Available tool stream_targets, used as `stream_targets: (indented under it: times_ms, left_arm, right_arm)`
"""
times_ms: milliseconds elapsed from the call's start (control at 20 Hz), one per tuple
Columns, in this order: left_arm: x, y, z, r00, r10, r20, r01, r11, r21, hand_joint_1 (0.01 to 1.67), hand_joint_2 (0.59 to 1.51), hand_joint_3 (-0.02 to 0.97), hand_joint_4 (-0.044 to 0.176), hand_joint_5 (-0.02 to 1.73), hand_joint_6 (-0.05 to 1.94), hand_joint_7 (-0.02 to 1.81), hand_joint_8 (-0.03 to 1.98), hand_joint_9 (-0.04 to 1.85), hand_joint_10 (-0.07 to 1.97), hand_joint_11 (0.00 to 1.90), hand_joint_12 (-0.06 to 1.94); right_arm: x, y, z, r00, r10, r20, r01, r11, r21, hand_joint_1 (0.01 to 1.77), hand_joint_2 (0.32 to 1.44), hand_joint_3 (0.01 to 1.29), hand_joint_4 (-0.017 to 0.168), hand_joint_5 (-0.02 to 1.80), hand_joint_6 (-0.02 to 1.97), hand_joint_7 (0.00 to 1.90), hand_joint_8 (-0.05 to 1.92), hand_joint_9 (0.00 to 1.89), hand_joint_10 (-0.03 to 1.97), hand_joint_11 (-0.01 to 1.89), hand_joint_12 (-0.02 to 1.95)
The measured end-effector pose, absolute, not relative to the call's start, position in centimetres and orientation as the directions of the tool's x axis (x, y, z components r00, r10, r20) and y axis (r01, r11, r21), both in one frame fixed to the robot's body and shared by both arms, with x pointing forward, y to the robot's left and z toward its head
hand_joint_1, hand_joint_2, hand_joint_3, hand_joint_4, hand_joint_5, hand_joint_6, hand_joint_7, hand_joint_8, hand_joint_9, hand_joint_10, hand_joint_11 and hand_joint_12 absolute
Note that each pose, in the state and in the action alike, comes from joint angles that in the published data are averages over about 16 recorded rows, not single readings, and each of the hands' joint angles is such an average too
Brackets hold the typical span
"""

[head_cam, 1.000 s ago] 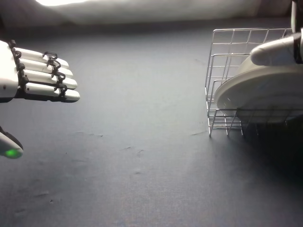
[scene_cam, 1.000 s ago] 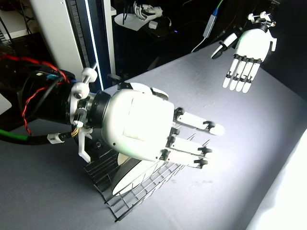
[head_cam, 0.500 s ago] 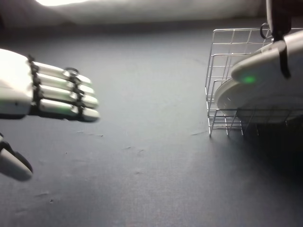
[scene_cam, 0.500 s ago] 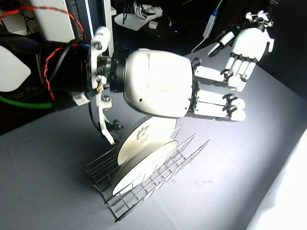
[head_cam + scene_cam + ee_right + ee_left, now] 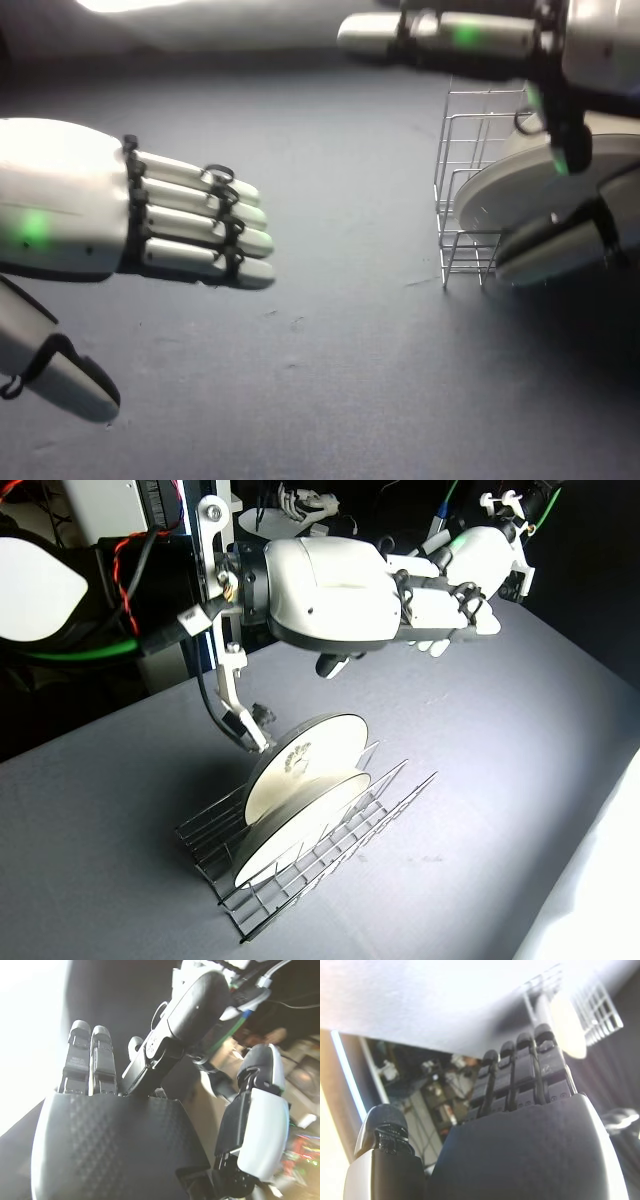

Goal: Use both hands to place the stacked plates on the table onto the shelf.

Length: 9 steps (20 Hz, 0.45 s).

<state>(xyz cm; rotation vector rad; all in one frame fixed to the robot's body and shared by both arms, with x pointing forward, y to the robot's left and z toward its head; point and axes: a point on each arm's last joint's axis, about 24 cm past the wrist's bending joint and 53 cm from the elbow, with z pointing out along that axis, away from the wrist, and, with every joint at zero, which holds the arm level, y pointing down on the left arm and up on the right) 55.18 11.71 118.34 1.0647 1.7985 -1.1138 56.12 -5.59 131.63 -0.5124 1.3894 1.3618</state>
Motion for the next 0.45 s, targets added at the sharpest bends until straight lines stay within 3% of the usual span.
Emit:
stream_targets:
  times_ms: [450]
  left_arm:
    - [54.7, 10.7, 119.3, -0.346, 0.243, -0.906, 0.925, 0.249, -0.286, 0.01, 1.086, 0.016, 0.001, 0.01, 0.01, 0.01, 0.00, 0.01, 0.01, 0.02, 0.01]
  right_arm:
    - [52.6, -4.1, 130.9, -0.321, 0.295, -0.900, -0.910, 0.168, 0.380, 0.51, 0.90, 0.01, 0.053, 0.02, 0.03, 0.69, -0.02, 0.02, -0.01, 0.02, 0.00]
